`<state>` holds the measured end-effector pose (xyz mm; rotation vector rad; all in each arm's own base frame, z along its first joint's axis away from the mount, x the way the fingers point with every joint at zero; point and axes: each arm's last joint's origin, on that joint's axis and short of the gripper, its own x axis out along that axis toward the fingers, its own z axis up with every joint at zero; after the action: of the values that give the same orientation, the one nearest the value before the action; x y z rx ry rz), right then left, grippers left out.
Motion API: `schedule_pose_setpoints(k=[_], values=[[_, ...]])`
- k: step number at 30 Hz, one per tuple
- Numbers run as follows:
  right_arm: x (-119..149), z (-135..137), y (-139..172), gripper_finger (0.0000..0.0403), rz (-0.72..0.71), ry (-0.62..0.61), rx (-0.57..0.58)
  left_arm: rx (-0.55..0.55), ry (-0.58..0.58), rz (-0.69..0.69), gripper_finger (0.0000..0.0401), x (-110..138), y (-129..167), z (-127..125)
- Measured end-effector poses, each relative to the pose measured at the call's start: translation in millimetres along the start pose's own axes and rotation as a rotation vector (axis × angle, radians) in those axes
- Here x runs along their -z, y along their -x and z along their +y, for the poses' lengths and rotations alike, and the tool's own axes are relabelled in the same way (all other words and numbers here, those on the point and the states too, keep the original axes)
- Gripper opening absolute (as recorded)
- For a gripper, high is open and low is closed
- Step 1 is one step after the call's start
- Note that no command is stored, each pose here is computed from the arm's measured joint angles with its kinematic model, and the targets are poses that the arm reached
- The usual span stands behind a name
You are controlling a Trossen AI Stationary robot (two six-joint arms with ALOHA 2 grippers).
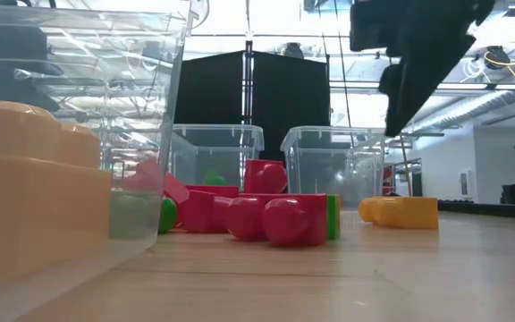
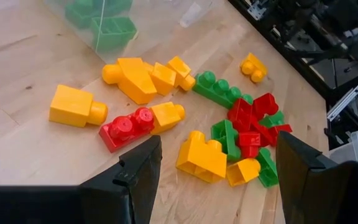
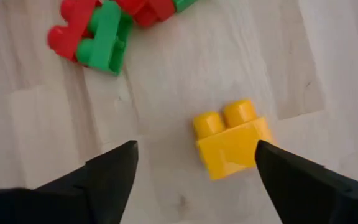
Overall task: Sort blocks
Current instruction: Put the yellow game piece into the bottom transparent bin
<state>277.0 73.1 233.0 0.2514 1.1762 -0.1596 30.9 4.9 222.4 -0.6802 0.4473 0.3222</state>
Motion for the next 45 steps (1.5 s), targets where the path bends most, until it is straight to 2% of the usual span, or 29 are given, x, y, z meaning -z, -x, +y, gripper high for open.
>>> schedule_pose_setpoints(k=[6, 20, 29, 35, 38, 45], values=[[-0.3, -3.9, -12.2, 0.0354, 0.067, 0.109, 0.013, -0.005, 0.000, -0.004, 0.0210, -0.1, 0.0, 0.2], [-3.2, -18.4, -56.9, 0.0357, 0.224, 0.246, 0.098, -0.013, 0.000, -0.011, 0.0210, -0.3, 0.0, 0.4], [-2.9, -30.0, -95.0, 0.0357, 0.335, 0.264, 0.134, -0.015, 0.000, -0.012, 0.0210, -0.4, 0.0, 0.4], [-2.1, -31.8, -107.1, 0.0356, 0.365, 0.239, 0.137, -0.016, -0.001, -0.012, 0.0210, -0.3, 0.0, 0.5], [-3.0, -31.3, -107.9, 0.0344, 0.353, 0.242, 0.132, -0.016, -0.001, -0.012, 0.0210, -0.3, 0.0, 0.5], [-3.0, -31.4, -107.5, 0.0283, 0.347, 0.235, 0.138, -0.016, -0.002, -0.012, 0.0210, -0.3, 0.0, 0.5]])
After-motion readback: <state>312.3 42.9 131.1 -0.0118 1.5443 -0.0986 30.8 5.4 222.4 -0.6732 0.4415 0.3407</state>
